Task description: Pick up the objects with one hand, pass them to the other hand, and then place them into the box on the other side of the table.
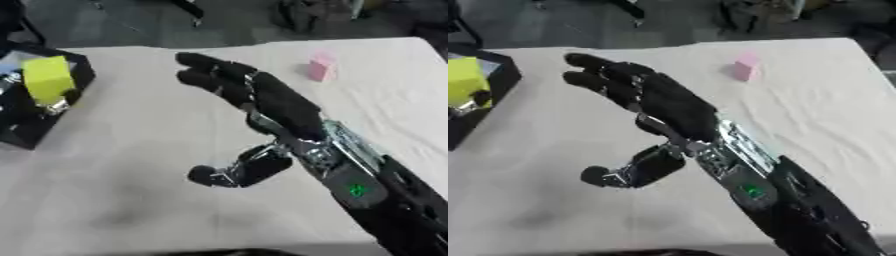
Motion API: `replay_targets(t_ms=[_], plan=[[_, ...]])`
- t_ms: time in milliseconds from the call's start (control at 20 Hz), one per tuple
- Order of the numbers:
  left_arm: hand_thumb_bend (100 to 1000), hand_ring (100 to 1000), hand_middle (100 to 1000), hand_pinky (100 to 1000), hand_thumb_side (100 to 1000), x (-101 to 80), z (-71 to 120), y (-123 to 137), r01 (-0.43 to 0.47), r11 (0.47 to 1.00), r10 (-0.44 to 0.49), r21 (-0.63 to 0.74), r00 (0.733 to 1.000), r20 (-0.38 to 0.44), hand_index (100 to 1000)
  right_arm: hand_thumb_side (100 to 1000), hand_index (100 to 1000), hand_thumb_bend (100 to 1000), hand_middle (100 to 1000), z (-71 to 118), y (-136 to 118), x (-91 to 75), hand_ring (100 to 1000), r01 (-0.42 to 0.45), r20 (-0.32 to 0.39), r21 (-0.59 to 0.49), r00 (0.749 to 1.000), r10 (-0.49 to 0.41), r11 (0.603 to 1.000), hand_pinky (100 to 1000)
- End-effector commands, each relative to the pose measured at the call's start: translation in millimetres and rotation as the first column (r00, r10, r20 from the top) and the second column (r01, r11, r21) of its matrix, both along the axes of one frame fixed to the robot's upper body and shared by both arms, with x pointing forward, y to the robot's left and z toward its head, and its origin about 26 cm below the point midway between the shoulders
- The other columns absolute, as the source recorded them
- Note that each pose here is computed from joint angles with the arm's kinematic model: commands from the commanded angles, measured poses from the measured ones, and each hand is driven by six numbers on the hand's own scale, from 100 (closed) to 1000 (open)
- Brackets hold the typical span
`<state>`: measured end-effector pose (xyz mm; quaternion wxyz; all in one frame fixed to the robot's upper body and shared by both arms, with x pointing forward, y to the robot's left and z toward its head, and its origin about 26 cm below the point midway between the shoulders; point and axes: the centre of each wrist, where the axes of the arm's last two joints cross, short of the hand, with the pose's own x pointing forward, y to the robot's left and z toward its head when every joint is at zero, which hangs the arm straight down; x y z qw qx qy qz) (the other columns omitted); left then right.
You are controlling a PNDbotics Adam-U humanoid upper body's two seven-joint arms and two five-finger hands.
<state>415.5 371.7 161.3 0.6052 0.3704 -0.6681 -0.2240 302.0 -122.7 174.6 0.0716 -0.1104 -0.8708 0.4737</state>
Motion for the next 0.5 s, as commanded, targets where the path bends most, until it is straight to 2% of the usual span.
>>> replay_targets(t_ms=[50, 100, 150, 200, 250, 300, 350, 450, 500], plan=[[475, 677, 647, 658, 305, 8.7, 7.4, 48, -0.382, 0.891, 0.352, 0.246, 0.923, 0.155, 764, 473, 970, 460, 960, 3.7, 0, 0.3, 849, -0.004, 0.016, 0.007, 1.0, 0.004, 1.0, 824], [486, 715, 695, 681, 334, 12.3, -0.3, 57, -0.449, 0.846, 0.424, 0.287, 0.894, 0.149, 798, 473, 970, 458, 958, 3.4, 0, 0.0, 848, -0.008, 0.014, 0.008, 1.0, 0.008, 1.0, 824], [538, 754, 748, 710, 399, 14.9, -8.0, 63, -0.485, 0.813, 0.471, 0.321, 0.873, 0.126, 836, 474, 970, 455, 958, 3.3, 1, -0.3, 848, -0.012, 0.012, 0.008, 1.0, 0.012, 1.0, 823], [711, 835, 851, 772, 542, 16.5, -16.6, 69, -0.502, 0.789, 0.507, 0.355, 0.858, 0.086, 912, 476, 969, 448, 956, 3.3, 1, -0.7, 846, -0.016, 0.01, 0.009, 1.0, 0.016, 1.0, 823], [761, 870, 892, 793, 595, 17.9, -22.5, 73, -0.504, 0.774, 0.527, 0.385, 0.848, 0.051, 937, 476, 968, 444, 954, 3.2, 2, -1.0, 846, -0.02, 0.007, 0.011, 1.0, 0.02, 1.0, 823], [773, 881, 904, 798, 608, 19.1, -25.4, 75, -0.502, 0.766, 0.536, 0.401, 0.844, 0.033, 944, 476, 968, 443, 954, 3.2, 2, -1.3, 845, -0.023, 0.005, 0.012, 1.0, 0.023, 1.0, 823], [818, 915, 934, 820, 657, 20.1, -25.9, 75, -0.501, 0.763, 0.536, 0.408, 0.844, 0.032, 966, 477, 968, 442, 953, 3.3, 2, -1.4, 845, -0.026, 0.003, 0.013, 1.0, 0.025, 1.0, 823], [905, 969, 996, 865, 751, 23.0, -21.6, 71, -0.489, 0.77, 0.507, 0.409, 0.859, 0.072, 1000, 479, 966, 440, 949, 3.2, 3, -1.5, 843, -0.027, -0.001, 0.014, 1.0, 0.027, 1.0, 822], [926, 973, 1000, 870, 765, 23.8, -19.4, 70, -0.481, 0.776, 0.49, 0.408, 0.867, 0.09, 1000, 480, 966, 439, 948, 3.2, 2, -1.5, 842, -0.028, -0.003, 0.014, 1.0, 0.028, 1.0, 822]])
